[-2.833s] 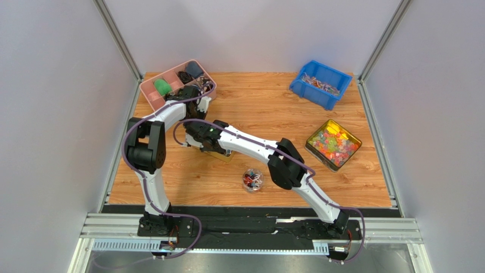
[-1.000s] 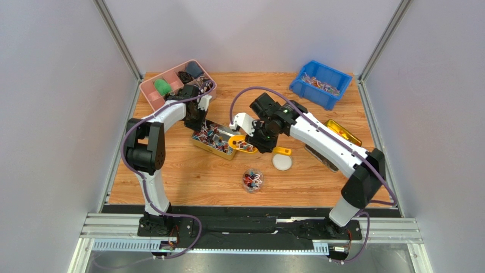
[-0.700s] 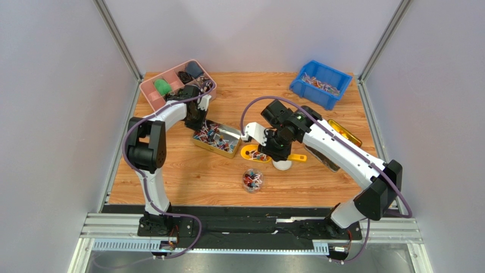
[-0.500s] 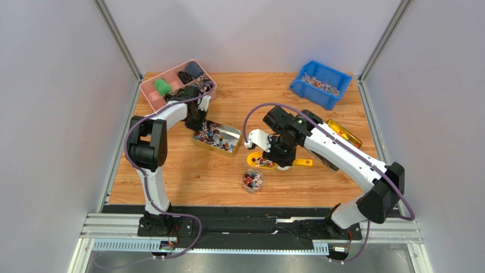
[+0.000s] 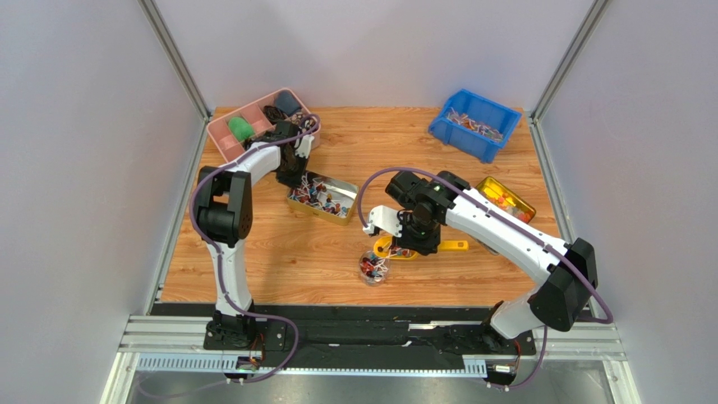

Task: Pack the candies
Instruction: Place the fake candies in the packing bottle.

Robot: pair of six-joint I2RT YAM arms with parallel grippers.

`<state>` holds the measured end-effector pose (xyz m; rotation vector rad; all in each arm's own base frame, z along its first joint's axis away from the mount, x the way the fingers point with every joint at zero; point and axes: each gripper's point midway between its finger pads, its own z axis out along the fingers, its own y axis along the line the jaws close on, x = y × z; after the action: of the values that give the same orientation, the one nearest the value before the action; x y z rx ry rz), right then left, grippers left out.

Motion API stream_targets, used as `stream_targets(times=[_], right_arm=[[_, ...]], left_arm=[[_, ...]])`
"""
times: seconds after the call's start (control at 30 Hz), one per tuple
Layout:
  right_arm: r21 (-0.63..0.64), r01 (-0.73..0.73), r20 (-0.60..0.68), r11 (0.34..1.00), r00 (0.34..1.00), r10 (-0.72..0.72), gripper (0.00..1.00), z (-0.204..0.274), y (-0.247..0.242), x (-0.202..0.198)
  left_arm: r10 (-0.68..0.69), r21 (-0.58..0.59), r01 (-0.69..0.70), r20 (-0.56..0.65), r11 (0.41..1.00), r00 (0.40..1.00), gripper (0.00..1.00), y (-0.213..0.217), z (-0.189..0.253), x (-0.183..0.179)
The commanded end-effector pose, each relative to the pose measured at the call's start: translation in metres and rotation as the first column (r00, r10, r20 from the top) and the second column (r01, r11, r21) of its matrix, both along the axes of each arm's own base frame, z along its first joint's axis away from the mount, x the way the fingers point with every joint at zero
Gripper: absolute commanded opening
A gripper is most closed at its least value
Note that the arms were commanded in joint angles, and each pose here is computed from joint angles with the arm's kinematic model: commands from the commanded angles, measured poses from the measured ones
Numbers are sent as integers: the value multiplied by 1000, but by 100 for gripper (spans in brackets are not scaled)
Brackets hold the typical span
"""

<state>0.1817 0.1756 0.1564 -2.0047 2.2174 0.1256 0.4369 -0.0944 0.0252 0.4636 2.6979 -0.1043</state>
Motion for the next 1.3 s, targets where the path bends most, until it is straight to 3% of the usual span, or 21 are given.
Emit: stream_targets(times=[0.0, 0.2, 0.3, 0.67, 0.77, 1.27], right_arm=[[-81, -47, -6, 996, 999, 46, 0, 5, -22, -13], [-134, -82, -28, 988, 996, 79, 0, 2, -29, -20], [-179, -97, -26, 979, 995, 94, 0, -1, -35, -20], [-242, -125, -28, 962, 992, 122, 0, -11, -45, -24], [-251, -136, -26, 958, 991, 134, 0, -9, -46, -23], [-346, -186, -39, 920, 982, 184, 0, -4, -59, -25]], left_arm=[[23, -2, -23, 30, 1000, 999, 12, 1, 15, 12], [17, -10, -17, 40, 1000, 999, 18, 1, 25, 14], [12, -10, -12, 46, 1000, 999, 29, 1, 29, 14], [-20, -5, 21, 79, 1000, 997, 33, 1, 49, 13], [-25, -6, 26, 99, 1000, 995, 41, 2, 58, 13], [-43, -20, 47, 147, 999, 988, 54, 1, 90, 8]])
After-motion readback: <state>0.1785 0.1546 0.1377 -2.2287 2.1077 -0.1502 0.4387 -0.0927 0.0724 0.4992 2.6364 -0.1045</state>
